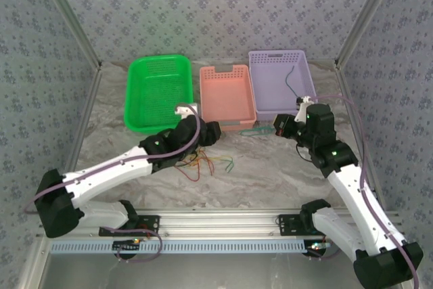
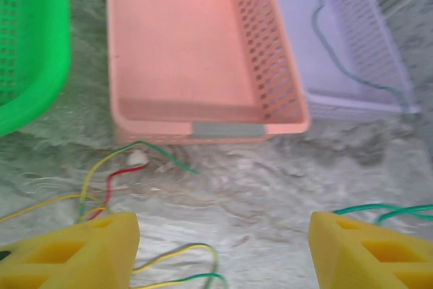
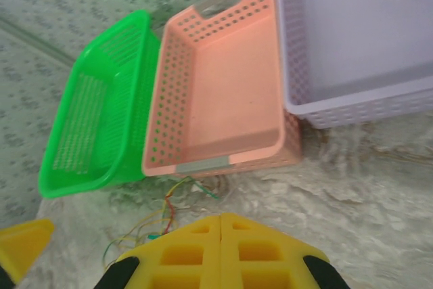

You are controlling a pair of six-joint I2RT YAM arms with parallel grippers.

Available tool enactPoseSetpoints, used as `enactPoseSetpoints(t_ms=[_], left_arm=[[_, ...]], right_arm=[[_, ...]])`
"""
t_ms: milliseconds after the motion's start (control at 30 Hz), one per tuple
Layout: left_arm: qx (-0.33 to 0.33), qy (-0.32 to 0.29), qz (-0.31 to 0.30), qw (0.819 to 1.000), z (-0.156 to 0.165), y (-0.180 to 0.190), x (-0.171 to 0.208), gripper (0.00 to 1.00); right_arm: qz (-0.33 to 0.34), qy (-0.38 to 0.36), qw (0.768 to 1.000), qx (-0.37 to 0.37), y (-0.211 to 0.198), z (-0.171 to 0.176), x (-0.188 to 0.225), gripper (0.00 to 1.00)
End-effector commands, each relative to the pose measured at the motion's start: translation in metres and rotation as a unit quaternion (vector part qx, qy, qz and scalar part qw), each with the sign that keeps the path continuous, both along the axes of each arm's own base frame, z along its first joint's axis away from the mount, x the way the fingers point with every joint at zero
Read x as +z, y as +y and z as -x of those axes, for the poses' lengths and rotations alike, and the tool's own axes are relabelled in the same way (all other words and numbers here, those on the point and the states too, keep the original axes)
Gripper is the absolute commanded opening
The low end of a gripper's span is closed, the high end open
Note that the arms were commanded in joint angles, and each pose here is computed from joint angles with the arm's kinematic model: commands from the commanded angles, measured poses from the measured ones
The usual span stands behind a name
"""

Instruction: Untangle the cables

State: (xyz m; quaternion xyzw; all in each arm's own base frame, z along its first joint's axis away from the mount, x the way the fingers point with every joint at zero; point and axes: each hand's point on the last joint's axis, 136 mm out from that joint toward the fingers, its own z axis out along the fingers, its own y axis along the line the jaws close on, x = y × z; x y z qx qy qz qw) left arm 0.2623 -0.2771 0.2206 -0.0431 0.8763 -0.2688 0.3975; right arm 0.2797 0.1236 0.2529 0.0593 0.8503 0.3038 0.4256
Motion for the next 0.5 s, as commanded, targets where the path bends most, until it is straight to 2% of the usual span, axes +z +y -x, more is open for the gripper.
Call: enactPoseSetpoints(t_ms=[0, 67, 167, 467], left_arm=[[-0.040, 0.047, 0.069, 0.996, 0.015, -0.016, 0.008, 0.67], [-0.037, 0.068, 0.134, 0.988, 0.018, -0.024, 0.015, 0.67], [-0.022, 0.105, 0.199, 0.974, 0.019, -0.033, 0.014, 0.71], [-0.001, 0.170, 0.310, 0.936, 0.012, -0.059, -0.007, 0.70]], right_arm=[[-0.033, -0.056, 0.996, 0.063, 0.021, 0.001, 0.023, 0.00], [-0.040, -0.064, 0.994, 0.075, 0.026, 0.002, 0.023, 0.00], [-0.050, -0.069, 0.992, 0.088, 0.031, 0.003, 0.023, 0.00], [-0.059, -0.070, 0.990, 0.103, 0.041, 0.009, 0.020, 0.00]])
